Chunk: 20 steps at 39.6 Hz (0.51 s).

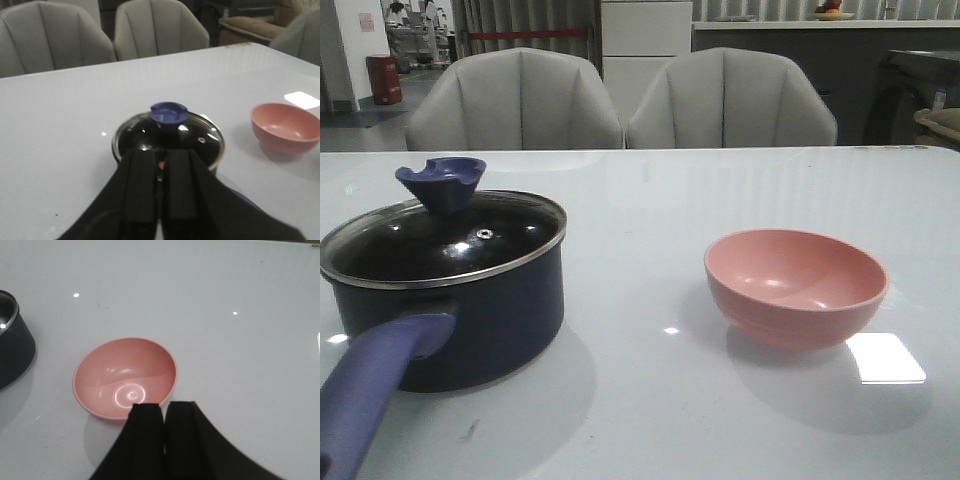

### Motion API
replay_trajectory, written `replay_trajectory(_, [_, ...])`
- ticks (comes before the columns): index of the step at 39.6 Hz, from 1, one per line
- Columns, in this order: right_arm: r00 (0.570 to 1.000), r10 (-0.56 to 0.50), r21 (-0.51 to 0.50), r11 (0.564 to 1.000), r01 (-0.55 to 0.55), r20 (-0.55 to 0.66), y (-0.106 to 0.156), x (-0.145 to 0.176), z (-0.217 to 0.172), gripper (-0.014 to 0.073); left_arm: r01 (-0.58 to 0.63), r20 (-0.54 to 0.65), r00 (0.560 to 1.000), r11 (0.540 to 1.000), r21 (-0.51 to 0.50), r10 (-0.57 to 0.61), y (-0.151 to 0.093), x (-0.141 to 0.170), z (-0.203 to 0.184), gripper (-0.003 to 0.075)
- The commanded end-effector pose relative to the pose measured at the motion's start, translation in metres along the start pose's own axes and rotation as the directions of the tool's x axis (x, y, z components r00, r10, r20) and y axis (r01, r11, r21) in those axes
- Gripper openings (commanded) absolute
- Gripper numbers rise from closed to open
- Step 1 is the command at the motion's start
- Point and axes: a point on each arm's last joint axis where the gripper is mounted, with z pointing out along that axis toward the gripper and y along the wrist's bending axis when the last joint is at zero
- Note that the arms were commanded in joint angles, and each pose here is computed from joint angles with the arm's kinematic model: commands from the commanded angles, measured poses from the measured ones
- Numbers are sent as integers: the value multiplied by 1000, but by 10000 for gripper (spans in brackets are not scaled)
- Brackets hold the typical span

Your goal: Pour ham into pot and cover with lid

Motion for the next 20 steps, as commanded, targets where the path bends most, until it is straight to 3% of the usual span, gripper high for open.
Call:
replay_trajectory(1, [995, -4, 13, 1000, 2, 96, 0, -15, -3, 146, 22, 164, 986, 996, -85, -8, 5, -4, 7, 125])
replay_trajectory(8, [995, -4, 13, 1000, 2, 96, 0, -15, -3, 146, 40, 210, 978, 967, -252, 14, 16, 29, 17, 125])
replay_trajectory(20, [995, -4, 13, 1000, 2, 96, 0, -15, -3, 146, 102, 228, 973, 937, -335, -25, 24, 63, 25, 124])
